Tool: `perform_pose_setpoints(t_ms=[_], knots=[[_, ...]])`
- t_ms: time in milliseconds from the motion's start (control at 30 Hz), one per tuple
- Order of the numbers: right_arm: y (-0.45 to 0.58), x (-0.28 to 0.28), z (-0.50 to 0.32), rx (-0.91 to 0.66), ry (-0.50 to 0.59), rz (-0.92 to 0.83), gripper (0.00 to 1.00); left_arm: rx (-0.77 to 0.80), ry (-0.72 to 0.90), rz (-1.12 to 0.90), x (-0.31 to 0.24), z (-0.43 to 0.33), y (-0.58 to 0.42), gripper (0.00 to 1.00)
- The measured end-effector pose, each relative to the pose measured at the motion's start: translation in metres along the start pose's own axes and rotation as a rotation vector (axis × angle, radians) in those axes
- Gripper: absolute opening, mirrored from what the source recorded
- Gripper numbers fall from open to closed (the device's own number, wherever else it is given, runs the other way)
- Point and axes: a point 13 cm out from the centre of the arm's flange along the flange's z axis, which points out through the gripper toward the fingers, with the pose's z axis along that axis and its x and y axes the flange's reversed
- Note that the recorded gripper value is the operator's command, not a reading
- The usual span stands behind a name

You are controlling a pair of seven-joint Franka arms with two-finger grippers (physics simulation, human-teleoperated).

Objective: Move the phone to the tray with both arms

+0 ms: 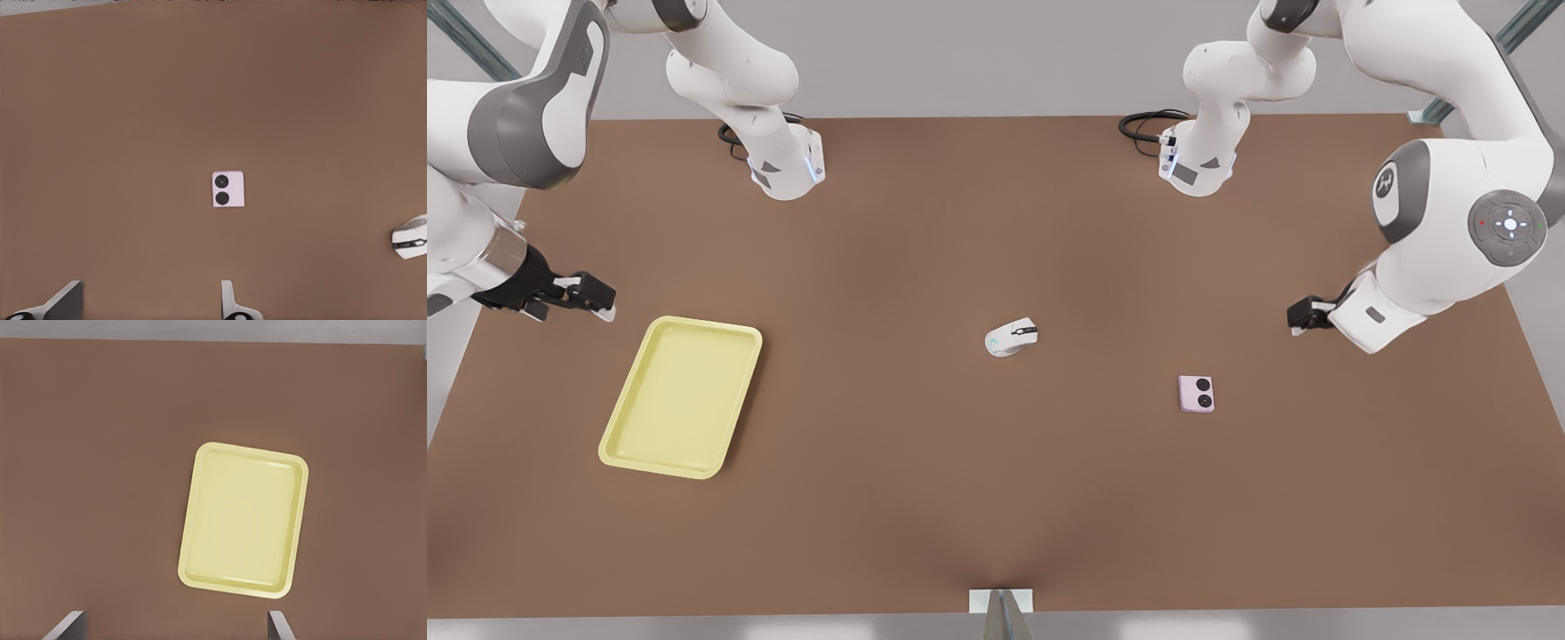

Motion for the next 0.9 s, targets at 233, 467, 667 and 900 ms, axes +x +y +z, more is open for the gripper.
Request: perform_pose_setpoints(t_ms=[233,467,667,900], knots=[[0.000,-0.002,-0.001,0.001,-0.009,-0.006,1.00,0.011,0.073,0.040,-0.028,0.095,-0.032,1.00],[0.000,-0.003,-0.001,0.001,-0.011,-0.010,1.00,0.024,0.112,0.071,0.013,0.266,-0.071,1.00],[0.000,-0.003,-0.001,0.001,-0.012,-0.012,1.00,0.033,0.017,0.043,0.000,0.323,-0.067,1.00],[0.000,-0.003,-0.001,0.001,-0.012,-0.014,1.00,0.039,-0.062,0.026,-0.009,0.361,-0.065,1.00]])
